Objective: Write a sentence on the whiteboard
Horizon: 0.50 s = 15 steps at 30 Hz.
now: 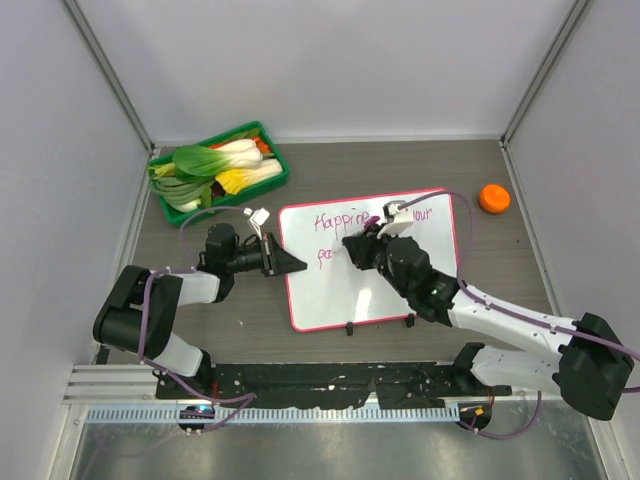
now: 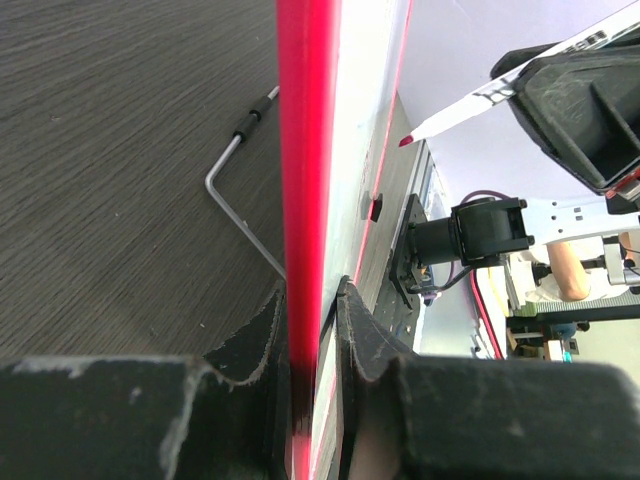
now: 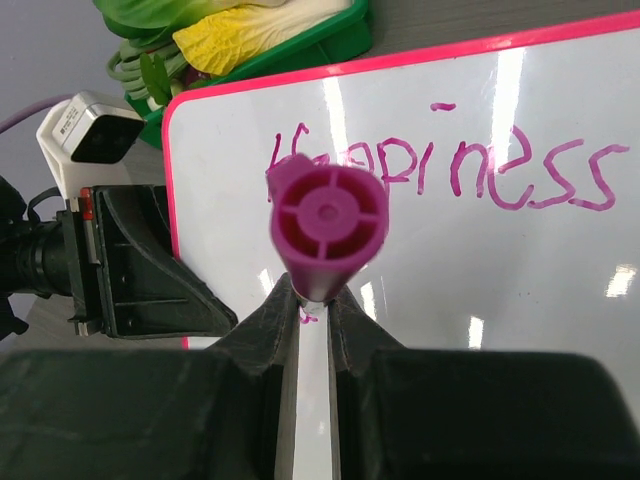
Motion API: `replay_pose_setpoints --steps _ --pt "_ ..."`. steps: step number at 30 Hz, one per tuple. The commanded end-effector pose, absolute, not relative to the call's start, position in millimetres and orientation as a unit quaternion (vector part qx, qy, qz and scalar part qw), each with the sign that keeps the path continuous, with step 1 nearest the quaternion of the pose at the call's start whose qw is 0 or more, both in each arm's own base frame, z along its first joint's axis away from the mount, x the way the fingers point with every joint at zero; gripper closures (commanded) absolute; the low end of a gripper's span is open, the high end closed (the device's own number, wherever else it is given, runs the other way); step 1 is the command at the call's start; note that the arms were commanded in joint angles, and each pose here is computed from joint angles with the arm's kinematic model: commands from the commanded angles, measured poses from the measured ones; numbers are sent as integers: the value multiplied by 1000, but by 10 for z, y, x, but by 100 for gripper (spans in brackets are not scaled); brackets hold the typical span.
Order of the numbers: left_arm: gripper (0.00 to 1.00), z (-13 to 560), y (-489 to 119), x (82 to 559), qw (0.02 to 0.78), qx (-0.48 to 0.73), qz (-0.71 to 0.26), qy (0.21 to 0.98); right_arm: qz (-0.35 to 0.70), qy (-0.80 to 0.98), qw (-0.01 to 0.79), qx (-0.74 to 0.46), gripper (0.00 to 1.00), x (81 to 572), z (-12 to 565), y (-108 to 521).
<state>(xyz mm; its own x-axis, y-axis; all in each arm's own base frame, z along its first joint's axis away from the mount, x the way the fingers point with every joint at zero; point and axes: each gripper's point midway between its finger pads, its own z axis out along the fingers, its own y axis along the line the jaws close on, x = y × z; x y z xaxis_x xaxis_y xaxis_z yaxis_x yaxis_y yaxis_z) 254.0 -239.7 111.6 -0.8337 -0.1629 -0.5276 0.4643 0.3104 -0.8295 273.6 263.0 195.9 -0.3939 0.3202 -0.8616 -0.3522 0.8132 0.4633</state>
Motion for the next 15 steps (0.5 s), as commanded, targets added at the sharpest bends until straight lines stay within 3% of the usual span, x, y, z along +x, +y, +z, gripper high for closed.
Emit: replay_pose_setpoints --steps 1,15 --pt "100 708 -2309 2580 278 83 -514 807 321 739 592 6 99 2830 2434 2606" --pt "100 699 -2304 2580 277 82 -513 808 302 760 575 -1 99 2915 2196 2683"
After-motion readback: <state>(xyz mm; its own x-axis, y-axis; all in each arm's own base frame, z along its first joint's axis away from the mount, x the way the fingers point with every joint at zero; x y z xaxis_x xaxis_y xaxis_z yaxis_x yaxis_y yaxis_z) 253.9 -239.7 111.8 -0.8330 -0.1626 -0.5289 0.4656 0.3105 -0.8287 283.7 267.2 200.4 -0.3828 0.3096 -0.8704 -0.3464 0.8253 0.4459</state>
